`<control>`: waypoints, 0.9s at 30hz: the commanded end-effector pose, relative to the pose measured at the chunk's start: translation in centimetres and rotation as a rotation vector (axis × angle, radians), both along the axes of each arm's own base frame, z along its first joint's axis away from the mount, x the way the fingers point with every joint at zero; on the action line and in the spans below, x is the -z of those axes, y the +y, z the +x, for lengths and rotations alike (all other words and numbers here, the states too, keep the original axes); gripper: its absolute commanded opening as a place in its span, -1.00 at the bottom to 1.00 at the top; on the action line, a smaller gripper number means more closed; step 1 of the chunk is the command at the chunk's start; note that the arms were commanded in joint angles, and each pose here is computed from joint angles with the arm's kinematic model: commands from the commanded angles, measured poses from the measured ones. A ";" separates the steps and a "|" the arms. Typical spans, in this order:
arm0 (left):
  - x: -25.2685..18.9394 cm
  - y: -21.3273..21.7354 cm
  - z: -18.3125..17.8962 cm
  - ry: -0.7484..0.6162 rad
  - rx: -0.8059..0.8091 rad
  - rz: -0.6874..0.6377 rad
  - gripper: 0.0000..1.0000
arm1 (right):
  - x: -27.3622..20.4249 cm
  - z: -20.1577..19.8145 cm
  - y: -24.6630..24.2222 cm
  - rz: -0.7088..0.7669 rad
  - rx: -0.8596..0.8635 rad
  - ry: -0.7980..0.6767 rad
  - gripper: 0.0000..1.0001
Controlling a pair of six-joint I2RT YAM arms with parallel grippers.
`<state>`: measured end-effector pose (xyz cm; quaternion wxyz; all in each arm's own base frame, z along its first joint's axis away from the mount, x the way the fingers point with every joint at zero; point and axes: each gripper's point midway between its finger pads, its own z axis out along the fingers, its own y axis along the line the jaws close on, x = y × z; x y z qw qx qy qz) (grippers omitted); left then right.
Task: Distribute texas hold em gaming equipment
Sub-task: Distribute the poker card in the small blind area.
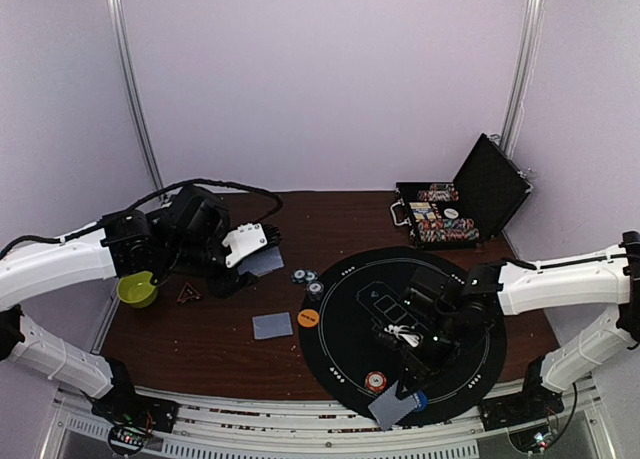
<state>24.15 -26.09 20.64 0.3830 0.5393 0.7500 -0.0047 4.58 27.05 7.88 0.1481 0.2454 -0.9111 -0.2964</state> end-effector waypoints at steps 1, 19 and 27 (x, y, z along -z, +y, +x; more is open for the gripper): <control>-1.6 -0.5 0.4 -0.047 0.006 -0.044 0.22 | 0.4 -0.5 -0.7 -0.044 -0.070 0.001 -1.00; -1.8 -0.3 0.4 -0.051 0.002 -0.044 0.22 | 1.9 0.6 2.1 0.017 0.024 0.023 -1.00; -1.8 -0.4 0.4 -0.052 0.006 -0.043 0.22 | 3.0 0.3 1.4 0.020 0.150 0.055 -1.00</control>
